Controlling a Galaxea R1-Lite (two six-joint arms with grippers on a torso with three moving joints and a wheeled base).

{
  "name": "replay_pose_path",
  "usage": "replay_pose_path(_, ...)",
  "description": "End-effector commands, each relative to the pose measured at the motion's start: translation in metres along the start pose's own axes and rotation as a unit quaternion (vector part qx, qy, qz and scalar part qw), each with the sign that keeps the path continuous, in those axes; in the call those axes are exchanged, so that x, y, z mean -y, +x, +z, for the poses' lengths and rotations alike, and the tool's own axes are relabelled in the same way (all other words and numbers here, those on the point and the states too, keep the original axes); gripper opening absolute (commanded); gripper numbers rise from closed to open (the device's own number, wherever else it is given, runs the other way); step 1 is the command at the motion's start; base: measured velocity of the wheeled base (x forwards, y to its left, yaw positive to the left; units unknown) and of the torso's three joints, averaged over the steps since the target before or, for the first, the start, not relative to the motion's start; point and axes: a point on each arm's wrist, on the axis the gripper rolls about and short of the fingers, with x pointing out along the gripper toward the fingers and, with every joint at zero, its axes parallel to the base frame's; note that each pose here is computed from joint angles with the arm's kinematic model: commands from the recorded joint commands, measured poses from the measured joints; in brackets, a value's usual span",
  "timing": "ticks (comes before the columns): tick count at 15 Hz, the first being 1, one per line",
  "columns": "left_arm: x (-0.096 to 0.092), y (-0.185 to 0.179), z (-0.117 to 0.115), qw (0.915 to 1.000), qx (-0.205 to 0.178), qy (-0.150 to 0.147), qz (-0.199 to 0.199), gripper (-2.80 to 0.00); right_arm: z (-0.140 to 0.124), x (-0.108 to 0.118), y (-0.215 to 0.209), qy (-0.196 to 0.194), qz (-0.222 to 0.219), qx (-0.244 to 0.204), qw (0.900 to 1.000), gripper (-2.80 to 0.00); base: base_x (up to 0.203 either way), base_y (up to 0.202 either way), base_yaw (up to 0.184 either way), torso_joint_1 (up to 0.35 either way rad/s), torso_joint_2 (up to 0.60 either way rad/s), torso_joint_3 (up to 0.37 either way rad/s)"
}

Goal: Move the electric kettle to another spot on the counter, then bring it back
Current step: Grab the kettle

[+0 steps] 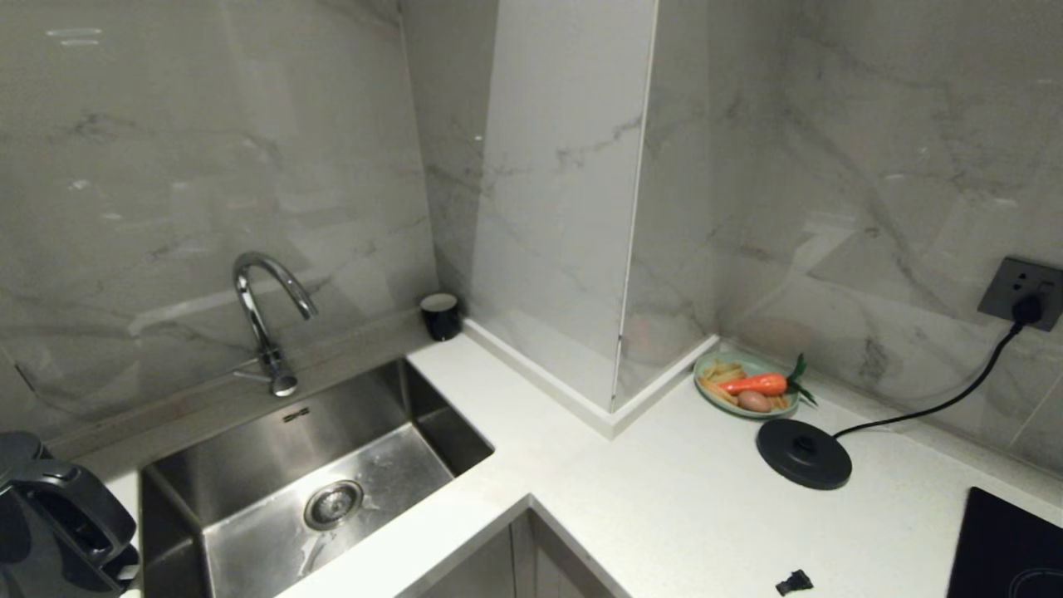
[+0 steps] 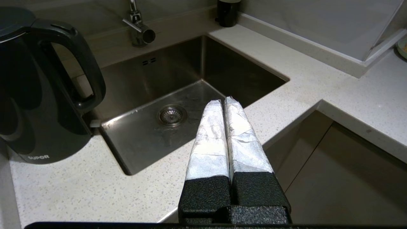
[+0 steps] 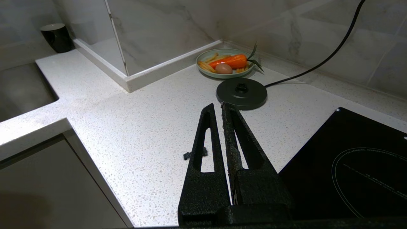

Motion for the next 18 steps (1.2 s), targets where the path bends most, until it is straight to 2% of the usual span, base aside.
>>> replay_pose_path(1,0.000,0.000,0.000,1.0000,0.000,0.000,0.001,-2.80,0.000,0.000,0.000,0.000,0.000,0.000,1.000,-2.80,0.000,0.000,0.000,0.000,0.00,0.000)
replay_pose_path(4,0.000,-0.003,0.007,0.9999,0.011,0.006,0.009,-2.80,0.000,0.000,0.000,0.000,0.000,-0.001,1.000,-2.80,0.000,0.000,0.000,0.000,0.00,0.000)
replay_pose_path(5,0.000,-0.006,0.019,0.9997,0.022,0.007,0.012,-2.80,0.000,0.000,0.000,0.000,0.000,-0.001,1.000,-2.80,0.000,0.000,0.000,0.000,0.00,0.000)
replay_pose_path(6,0.000,-0.005,0.031,0.9998,0.012,0.008,0.015,-2.80,0.000,0.000,0.000,0.000,0.000,0.000,1.000,-2.80,0.000,0.000,0.000,0.000,0.00,0.000)
replay_pose_path(9,0.001,0.022,0.068,0.9964,-0.079,0.008,0.028,-2.80,0.000,0.000,0.000,0.000,0.000,0.000,1.000,-2.80,0.000,0.000,0.000,0.000,0.00,0.000)
replay_pose_path(11,0.000,0.056,0.083,0.9845,-0.167,0.004,0.054,-2.80,0.000,0.000,0.000,0.000,0.000,0.000,1.000,-2.80,0.000,0.000,0.000,0.000,0.00,0.000)
replay_pose_path(13,-0.008,0.094,0.089,0.9631,-0.254,-0.010,0.089,-2.80,0.000,0.000,0.000,0.000,0.000,0.000,1.000,-2.80,0.000,0.000,0.000,0.000,0.00,0.000)
replay_pose_path(14,-0.014,0.113,0.091,0.9524,-0.285,-0.020,0.107,-2.80,0.000,0.000,0.000,0.000,0.000,-0.001,1.000,-2.80,0.000,0.000,0.000,0.000,0.00,0.000)
replay_pose_path(16,-0.028,0.146,0.090,0.9397,-0.308,-0.033,0.145,-2.80,0.000,0.000,0.000,0.000,0.000,-0.001,1.000,-2.80,0.000,0.000,0.000,0.000,0.00,0.000)
replay_pose_path(18,-0.041,0.170,0.082,0.9300,-0.300,-0.023,0.211,-2.80,0.000,0.000,0.000,0.000,0.000,-0.001,1.000,-2.80,0.000,0.000,0.000,0.000,0.00,0.000)
